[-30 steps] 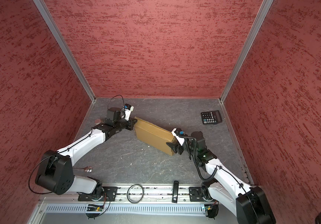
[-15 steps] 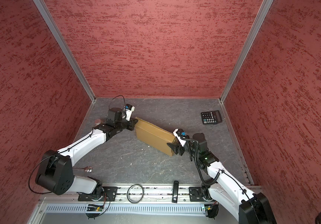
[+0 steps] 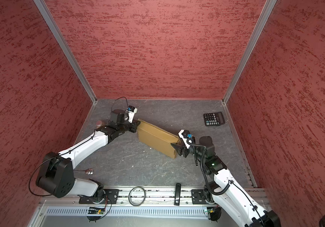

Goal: Fold the paper box
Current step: 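Release the box's near end with the right gripper and lift away, then lower the right gripper onto the box's near end and grip it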

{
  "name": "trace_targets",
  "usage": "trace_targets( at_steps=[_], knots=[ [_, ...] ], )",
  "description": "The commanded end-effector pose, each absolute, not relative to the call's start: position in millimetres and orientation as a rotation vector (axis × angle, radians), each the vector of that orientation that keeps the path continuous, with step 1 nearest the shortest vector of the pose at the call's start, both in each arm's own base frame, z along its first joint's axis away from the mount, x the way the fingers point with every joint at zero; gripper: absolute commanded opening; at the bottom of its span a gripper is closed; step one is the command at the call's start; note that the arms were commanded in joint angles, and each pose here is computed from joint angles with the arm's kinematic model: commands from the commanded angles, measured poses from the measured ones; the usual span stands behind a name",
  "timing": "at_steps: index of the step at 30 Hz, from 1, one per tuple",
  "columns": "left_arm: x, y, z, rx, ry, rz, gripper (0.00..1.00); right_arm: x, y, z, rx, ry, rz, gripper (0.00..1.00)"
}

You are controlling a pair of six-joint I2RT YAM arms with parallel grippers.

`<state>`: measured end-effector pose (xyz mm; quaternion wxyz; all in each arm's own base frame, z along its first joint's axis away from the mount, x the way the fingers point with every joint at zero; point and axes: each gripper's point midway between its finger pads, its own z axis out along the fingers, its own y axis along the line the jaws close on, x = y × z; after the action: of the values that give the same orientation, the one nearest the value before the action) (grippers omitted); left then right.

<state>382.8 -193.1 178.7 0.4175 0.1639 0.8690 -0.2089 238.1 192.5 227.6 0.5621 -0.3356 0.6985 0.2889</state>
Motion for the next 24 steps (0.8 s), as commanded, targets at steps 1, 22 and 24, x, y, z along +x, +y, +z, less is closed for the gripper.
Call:
trace_targets(
  at_steps=[1, 22, 24],
  knots=[
    [374, -189, 161, 0.403, 2.25, -0.501, 0.0, 238, 192, 260, -0.733, 1.625, 0.705, 0.65],
    [361, -191, 163, 0.416, 2.237, -0.495, 0.0, 244, 167, 253, -0.206, 2.129, 0.843, 0.44],
    [360, -191, 164, 0.415, 2.234, -0.494, 0.0, 239, 163, 246, -0.17, 2.175, 0.837, 0.45]
  ],
)
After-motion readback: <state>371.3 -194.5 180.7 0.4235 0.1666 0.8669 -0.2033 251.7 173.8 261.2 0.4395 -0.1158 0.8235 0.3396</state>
